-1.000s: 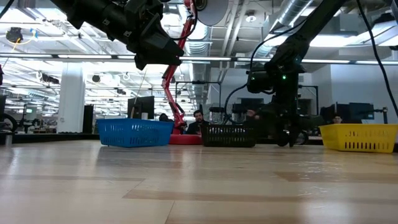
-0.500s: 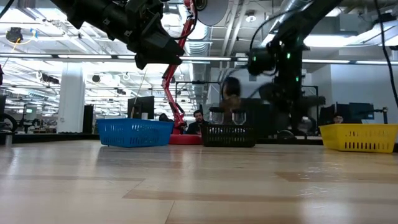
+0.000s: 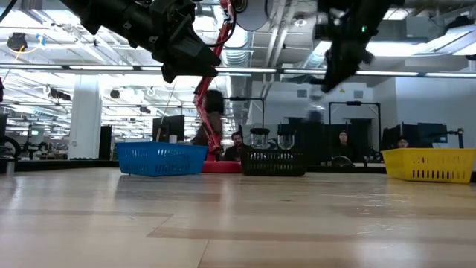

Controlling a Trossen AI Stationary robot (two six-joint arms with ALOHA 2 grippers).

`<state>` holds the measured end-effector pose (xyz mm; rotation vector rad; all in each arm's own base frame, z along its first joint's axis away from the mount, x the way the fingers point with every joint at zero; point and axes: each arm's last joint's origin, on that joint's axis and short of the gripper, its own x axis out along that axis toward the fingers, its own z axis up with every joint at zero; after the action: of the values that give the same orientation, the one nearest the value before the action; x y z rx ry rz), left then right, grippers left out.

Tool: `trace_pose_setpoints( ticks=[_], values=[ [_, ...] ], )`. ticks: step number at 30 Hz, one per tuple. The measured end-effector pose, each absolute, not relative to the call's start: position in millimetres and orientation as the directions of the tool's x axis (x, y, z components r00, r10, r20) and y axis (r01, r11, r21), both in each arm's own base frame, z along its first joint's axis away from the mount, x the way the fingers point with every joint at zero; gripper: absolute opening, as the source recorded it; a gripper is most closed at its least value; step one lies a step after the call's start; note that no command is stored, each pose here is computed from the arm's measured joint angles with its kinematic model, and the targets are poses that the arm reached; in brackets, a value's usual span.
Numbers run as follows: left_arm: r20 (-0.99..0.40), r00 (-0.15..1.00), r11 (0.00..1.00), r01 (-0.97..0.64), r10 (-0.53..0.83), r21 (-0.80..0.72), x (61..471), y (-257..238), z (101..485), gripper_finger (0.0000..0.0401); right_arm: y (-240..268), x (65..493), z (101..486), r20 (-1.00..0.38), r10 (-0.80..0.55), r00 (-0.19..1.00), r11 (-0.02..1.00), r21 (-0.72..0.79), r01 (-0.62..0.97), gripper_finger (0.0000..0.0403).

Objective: Pick & Place Office items
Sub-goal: Put the blue hourglass into the black bin

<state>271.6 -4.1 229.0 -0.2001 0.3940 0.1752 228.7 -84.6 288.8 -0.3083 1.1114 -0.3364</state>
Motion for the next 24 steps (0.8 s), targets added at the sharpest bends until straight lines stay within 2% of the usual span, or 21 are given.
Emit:
trace_pose_setpoints(
  ticks=[2,5,11,16,24],
  values=[
    [-0.396,0.909,0.965,-0.207,0.130,-0.159,271.6,-4.1,229.0,0.0153,-79.4,226.1,296.5,-0.768,-0.392,0.507,0.919,-0.355,0.172,0.0159],
    [-0.396,0.909,0.965,-0.208,0.130,-0.159,271.6,-4.1,229.0,0.0153,-72.9,226.0,296.0,-0.700,-0.383,0.602,0.923,-0.318,0.218,0.0127],
    [-0.390,0.911,0.965,-0.207,0.131,-0.160,271.9,-4.1,229.5,0.0153,-69.8,246.9,268.7,-0.572,-0.373,0.730,0.927,-0.265,0.266,0.0052],
    [-0.389,0.912,0.966,-0.205,0.129,-0.160,271.9,-4.9,229.7,0.0153,-66.2,262.4,245.9,-0.599,-0.389,0.700,0.918,-0.315,0.241,0.0004],
    [-0.389,0.913,0.966,-0.202,0.126,-0.160,271.9,-6.3,229.7,0.0153,-57.6,266.2,241.3,-0.606,-0.427,0.671,0.901,-0.347,0.260,0.0006]
  ],
)
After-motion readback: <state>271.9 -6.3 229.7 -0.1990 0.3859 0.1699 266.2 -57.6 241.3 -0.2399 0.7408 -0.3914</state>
